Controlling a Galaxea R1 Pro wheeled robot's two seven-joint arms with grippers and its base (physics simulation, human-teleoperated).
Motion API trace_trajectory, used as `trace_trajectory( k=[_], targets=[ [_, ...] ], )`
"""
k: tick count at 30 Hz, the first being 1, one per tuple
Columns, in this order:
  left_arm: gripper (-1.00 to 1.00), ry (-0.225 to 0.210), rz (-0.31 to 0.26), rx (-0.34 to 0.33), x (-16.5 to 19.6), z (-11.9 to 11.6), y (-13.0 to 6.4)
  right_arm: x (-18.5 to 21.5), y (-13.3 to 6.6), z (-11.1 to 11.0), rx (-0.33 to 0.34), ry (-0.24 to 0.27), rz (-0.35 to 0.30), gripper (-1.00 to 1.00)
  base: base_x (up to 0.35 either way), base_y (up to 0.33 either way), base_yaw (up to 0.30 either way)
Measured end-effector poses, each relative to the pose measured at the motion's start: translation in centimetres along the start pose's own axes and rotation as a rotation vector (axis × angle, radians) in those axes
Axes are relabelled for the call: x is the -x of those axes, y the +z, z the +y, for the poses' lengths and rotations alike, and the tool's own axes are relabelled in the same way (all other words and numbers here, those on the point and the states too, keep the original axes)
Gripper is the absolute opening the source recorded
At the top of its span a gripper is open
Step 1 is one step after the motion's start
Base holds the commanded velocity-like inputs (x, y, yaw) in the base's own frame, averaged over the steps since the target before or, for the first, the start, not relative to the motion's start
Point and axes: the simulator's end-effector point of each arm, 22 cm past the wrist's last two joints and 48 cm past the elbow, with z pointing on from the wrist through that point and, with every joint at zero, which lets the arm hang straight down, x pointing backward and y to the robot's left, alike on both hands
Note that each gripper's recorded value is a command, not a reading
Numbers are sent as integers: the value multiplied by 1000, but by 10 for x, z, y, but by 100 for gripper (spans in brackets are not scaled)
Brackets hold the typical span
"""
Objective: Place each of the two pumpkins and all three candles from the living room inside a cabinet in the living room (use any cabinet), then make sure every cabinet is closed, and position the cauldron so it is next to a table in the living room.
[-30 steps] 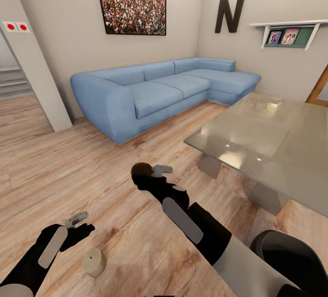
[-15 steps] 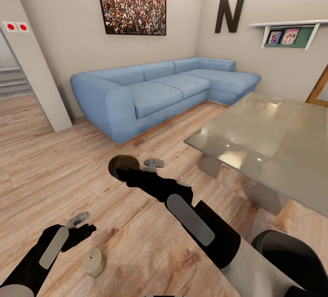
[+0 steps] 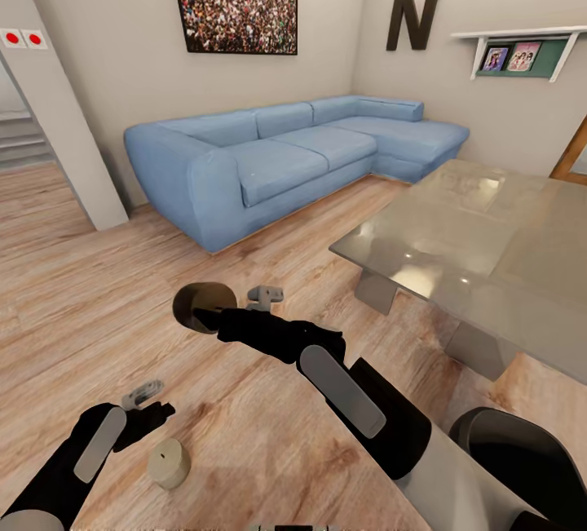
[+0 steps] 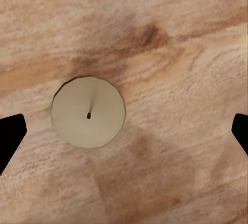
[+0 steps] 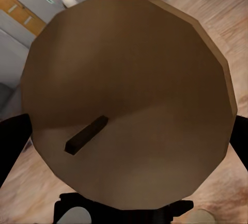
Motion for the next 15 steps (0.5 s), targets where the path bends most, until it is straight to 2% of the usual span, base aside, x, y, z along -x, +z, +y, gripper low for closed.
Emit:
trace_trajectory(
  k=[5,15],
  targets=[
    [100,-16,-29,14,3,5,8,-6,4,-10,-6,18,9,-100,0,0,0],
    [100,-22,-22,44,-3,17,23,-13,10,-16,13,46,16,-100,0,0,0]
  ],
)
